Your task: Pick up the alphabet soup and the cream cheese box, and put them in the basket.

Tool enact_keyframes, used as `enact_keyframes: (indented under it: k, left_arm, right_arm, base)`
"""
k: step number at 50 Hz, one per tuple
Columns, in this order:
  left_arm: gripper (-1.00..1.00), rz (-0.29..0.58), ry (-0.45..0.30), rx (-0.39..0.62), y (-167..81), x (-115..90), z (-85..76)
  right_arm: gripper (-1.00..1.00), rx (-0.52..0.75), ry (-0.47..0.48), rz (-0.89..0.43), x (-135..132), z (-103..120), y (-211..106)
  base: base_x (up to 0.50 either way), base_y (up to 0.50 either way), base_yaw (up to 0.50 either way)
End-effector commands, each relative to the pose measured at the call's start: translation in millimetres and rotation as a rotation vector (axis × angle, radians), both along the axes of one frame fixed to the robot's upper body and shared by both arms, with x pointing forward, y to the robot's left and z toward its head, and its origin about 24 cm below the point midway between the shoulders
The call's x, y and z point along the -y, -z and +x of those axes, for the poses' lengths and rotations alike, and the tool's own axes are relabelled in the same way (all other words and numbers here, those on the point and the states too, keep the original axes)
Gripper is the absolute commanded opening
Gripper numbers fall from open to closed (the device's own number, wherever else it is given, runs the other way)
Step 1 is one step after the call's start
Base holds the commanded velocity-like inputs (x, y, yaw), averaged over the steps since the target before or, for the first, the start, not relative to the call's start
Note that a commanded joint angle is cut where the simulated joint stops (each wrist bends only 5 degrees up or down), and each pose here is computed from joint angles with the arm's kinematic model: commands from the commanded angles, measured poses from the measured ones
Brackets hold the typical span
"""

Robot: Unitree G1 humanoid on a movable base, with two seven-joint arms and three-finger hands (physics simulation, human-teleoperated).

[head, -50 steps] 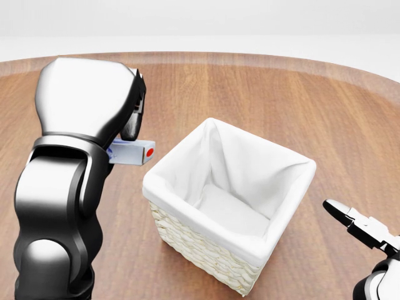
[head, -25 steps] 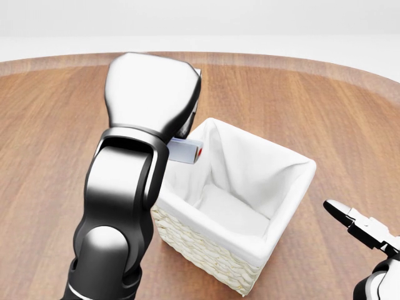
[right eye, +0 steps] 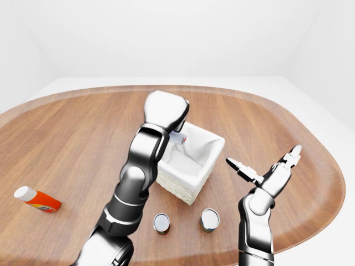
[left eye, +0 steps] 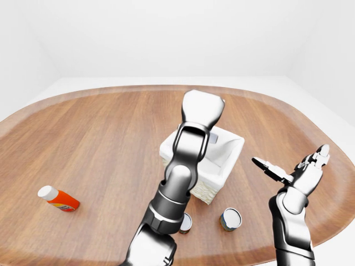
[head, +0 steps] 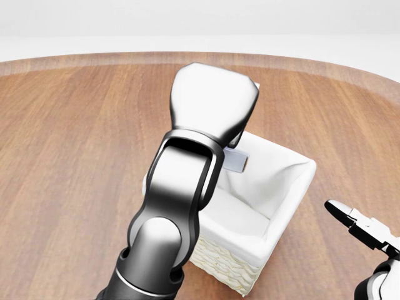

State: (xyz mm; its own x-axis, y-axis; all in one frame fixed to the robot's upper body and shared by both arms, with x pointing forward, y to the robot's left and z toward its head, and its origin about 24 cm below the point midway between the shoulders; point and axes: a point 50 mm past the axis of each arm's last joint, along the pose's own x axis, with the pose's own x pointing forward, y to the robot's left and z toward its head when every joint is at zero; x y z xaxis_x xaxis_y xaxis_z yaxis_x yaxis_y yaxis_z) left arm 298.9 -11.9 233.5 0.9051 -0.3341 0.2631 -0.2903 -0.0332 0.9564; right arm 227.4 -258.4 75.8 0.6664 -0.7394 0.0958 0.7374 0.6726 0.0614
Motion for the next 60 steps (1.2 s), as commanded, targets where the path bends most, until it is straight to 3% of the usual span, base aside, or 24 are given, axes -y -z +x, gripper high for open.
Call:
enact_keyframes:
  k: [1,18,60]
  left_arm:
    - [-1.0,-0.008,0.072,-0.058,20.4,16.7,12.6]
    - [-1.0,-0.014,0.114,-0.146,57.8,20.0,49.9]
    - [-1.0,-0.025,0.135,-0.19,79.7,25.9,55.3]
  right_arm:
    - [1.0,-0.002,0.002,0.008,1.0,0.1,0.4]
    - [1.0,-0.005,-0.003,0.007,0.5,1.8,1.6]
    - [1.0,-0.005,-0.004,0.003,-0.1,1.8,2.2]
  base:
    - [0.0,0.0,0.0]
    - [0.0,0.0,0.0]
    - [0.0,0.0,0.0]
